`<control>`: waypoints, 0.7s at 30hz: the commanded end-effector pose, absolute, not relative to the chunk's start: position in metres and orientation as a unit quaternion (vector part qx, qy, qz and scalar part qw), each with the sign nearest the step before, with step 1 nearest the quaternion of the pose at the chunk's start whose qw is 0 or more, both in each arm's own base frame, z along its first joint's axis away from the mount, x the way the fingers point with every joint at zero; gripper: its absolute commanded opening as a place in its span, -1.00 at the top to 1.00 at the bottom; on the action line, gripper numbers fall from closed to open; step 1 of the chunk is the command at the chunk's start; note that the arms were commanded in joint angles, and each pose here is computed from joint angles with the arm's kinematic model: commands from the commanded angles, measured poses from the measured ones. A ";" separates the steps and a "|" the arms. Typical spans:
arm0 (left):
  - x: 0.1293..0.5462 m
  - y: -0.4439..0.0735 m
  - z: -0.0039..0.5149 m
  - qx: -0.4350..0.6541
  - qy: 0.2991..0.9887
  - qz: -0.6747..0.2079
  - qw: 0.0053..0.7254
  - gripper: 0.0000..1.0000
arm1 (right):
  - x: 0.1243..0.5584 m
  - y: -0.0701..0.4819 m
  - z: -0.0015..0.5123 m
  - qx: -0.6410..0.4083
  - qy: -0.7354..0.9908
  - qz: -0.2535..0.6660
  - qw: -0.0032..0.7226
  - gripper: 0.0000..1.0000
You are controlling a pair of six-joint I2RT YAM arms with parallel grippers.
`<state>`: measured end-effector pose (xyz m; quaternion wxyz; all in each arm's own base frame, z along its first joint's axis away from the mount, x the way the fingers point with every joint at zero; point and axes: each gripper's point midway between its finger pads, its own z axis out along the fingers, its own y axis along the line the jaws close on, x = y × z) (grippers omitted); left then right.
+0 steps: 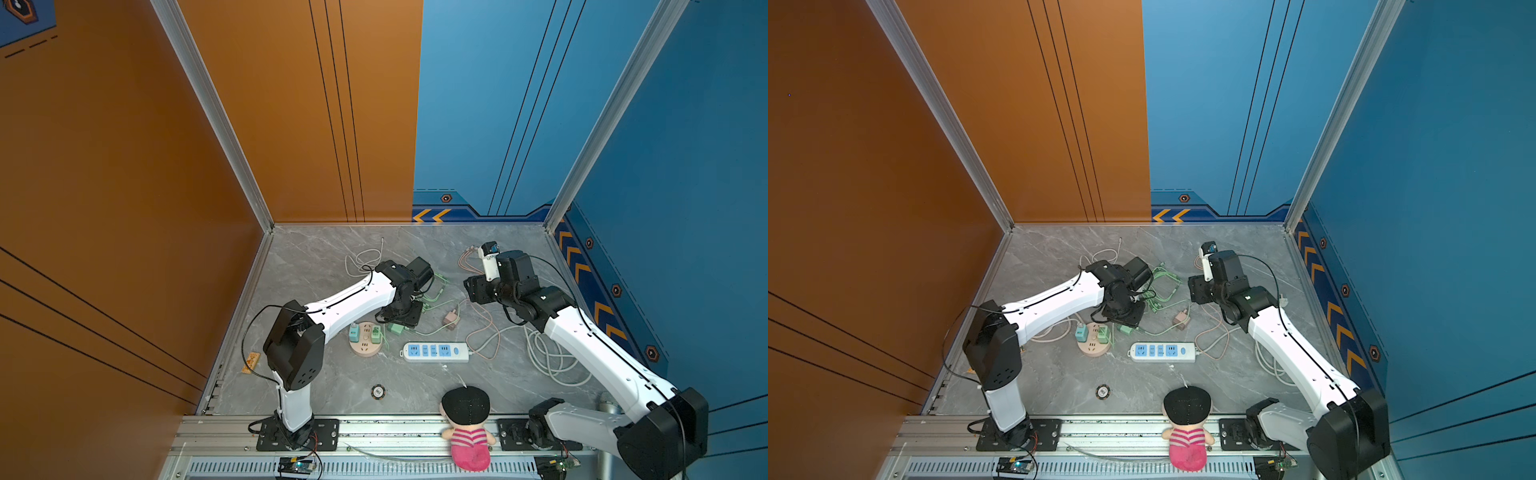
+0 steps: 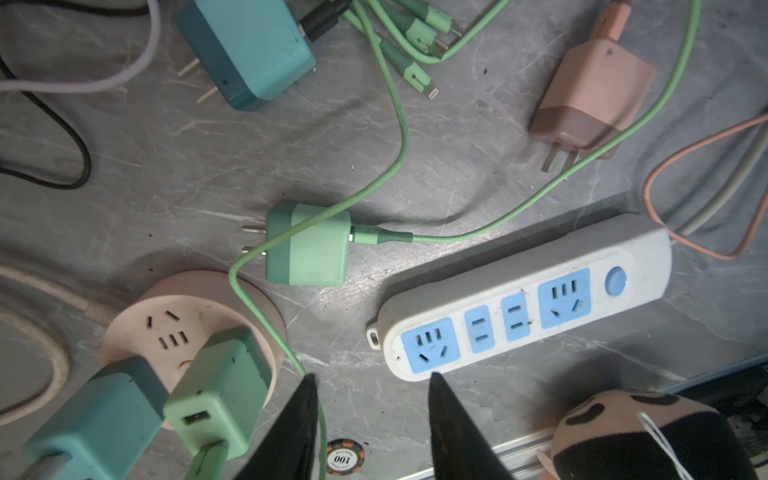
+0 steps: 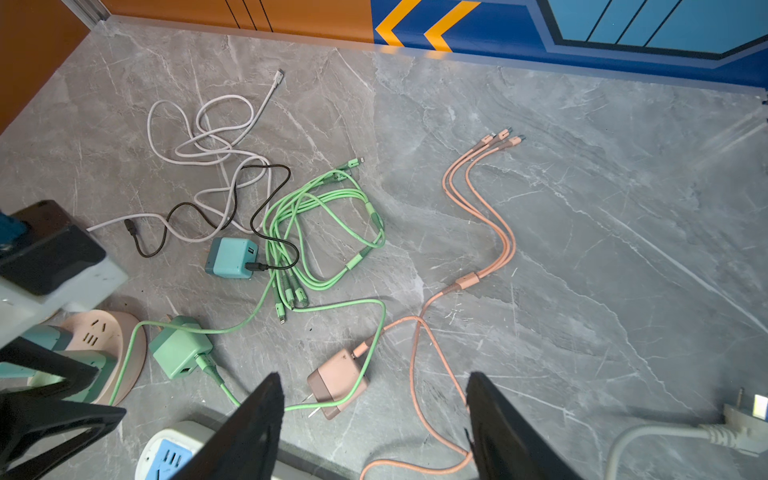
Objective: Insert the plug
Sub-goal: 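Move the left gripper over the green charger beside the white power strip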
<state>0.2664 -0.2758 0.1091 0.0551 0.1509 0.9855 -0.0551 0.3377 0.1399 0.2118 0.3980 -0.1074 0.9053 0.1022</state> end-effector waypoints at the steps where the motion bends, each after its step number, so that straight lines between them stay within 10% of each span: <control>1: 0.266 -0.269 0.092 0.150 0.987 -0.036 0.035 0.21 | 0.343 0.147 0.217 -0.105 0.907 0.120 0.389 -0.42; 10: 0.282 -0.255 0.076 0.120 0.992 -0.035 0.028 -0.34 | 0.359 0.161 0.215 -0.091 0.910 0.144 0.378 -0.42; 21: 0.288 -0.253 0.059 0.049 0.996 -0.064 0.023 -0.45 | 0.365 0.168 0.205 -0.084 0.914 0.152 0.367 -0.41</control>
